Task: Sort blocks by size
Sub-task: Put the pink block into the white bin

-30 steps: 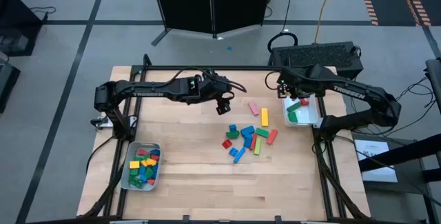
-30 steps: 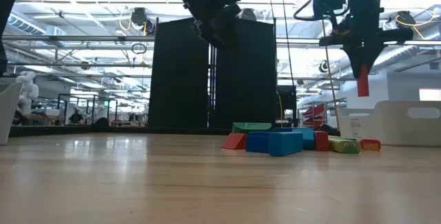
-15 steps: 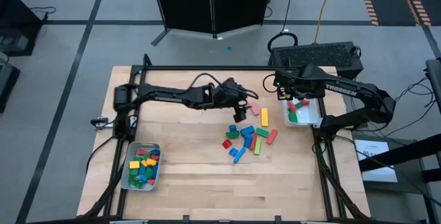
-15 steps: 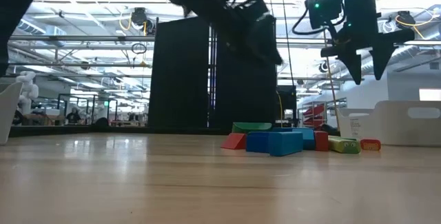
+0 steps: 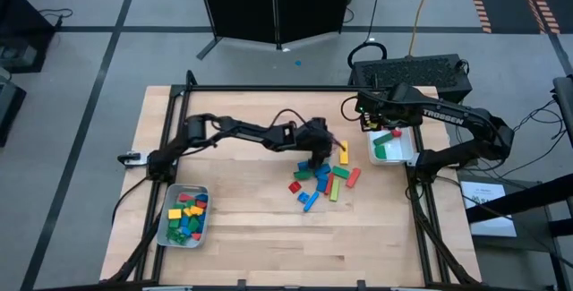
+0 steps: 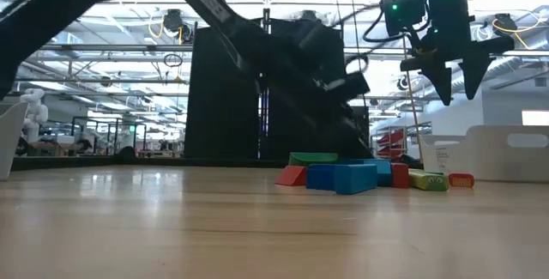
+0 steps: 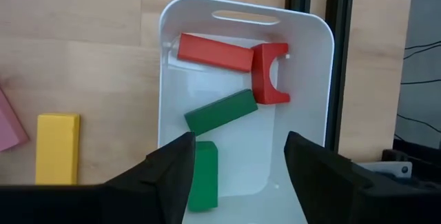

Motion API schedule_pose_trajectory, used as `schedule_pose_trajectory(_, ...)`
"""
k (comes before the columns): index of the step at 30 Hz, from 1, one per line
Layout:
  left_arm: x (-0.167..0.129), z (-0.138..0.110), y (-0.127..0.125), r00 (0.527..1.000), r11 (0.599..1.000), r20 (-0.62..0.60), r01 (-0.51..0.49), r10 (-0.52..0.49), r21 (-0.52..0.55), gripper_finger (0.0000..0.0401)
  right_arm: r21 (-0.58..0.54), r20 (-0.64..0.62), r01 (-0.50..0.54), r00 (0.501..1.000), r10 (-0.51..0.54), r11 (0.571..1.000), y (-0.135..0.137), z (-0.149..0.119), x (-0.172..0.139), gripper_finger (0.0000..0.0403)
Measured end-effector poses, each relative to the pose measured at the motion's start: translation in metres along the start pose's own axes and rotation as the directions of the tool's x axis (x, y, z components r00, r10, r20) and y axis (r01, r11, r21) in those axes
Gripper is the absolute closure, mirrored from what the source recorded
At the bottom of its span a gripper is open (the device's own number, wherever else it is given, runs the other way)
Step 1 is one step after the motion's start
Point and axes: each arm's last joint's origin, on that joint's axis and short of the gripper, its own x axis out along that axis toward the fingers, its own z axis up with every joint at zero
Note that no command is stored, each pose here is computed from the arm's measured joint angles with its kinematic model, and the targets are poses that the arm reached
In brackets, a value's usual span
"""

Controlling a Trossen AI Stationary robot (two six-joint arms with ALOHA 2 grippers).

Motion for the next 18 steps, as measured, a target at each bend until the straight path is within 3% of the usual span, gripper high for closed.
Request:
schedule_pose_trajectory(2,0.008,0.001,0.007,0.999,0.992,-0.013,-0.051,0.050,-0.114,0.0070,-0.006,0.000,0.000,1.000,0.000,1.000,0.000,0.000,0.000,0.0188)
schedule_pose_trajectory(5,0.016,0.006,0.018,0.999,0.958,0.018,-0.035,0.042,-0.286,0.0070,-0.021,0.001,-0.002,1.000,0.002,1.000,0.000,0.000,0.000,0.0188)
schedule_pose_trajectory(12,0.024,0.000,0.027,0.998,0.926,0.046,0.049,-0.034,-0.375,0.0070,-0.055,0.021,-0.023,0.999,0.024,0.998,0.003,0.002,0.000,0.0188)
schedule_pose_trajectory(18,0.022,-0.018,0.026,0.987,0.832,-0.121,0.021,-0.105,-0.554,0.0070,-0.090,0.035,-0.044,0.998,0.048,0.995,0.005,0.003,0.000,0.0188)
